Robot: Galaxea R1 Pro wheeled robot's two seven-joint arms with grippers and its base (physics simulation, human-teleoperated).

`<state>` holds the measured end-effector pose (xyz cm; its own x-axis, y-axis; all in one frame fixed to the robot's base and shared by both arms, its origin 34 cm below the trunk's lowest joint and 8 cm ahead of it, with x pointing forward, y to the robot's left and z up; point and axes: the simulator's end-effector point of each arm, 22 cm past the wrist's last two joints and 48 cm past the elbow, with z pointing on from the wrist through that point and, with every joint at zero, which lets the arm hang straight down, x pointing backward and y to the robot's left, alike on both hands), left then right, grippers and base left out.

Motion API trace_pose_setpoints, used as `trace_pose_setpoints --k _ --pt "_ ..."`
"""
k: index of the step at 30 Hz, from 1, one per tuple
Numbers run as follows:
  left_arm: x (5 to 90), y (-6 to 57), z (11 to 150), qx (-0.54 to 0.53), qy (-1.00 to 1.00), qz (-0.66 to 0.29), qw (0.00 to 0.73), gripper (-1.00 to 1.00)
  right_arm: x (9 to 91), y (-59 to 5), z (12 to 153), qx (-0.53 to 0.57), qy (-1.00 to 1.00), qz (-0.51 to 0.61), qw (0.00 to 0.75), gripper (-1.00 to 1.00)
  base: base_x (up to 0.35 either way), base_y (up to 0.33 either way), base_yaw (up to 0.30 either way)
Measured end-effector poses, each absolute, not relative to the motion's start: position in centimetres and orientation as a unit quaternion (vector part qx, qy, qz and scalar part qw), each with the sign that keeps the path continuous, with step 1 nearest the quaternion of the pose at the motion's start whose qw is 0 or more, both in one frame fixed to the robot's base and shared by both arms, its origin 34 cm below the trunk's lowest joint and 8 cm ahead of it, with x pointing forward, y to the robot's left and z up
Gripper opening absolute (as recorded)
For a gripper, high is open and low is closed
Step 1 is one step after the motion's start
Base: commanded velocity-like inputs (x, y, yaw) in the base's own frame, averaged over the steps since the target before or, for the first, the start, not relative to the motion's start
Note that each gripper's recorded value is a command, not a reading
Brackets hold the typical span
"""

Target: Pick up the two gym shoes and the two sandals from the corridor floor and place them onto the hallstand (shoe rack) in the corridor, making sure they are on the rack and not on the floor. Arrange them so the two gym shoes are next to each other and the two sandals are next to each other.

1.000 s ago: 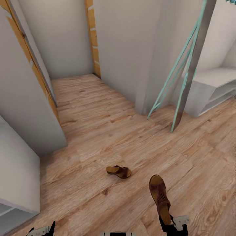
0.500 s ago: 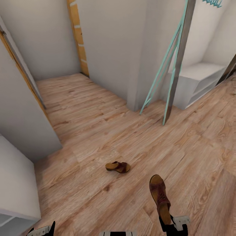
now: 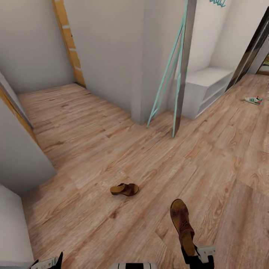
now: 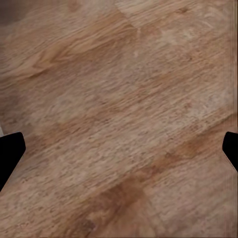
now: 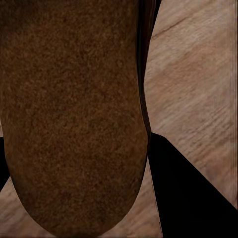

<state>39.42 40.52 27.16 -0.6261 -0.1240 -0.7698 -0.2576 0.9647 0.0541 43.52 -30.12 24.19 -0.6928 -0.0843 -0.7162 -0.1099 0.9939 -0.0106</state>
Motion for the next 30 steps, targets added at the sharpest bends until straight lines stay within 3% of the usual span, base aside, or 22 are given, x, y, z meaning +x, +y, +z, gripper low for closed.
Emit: trace_pose_setpoints --k 11,30 --pt "39.15 40.53 26.89 -0.106 0.9 0.08 0.415 1.0 43.26 -30.09 23.9 -0.053 0.921 0.017 0.385 -1.0 0.0 0.0 -0.22" --pt "39.12 40.53 26.86 -0.106 0.9 0.08 0.415 1.0 43.04 -30.1 23.75 -0.053 0.923 0.017 0.382 -1.0 0.0 0.0 -0.01"
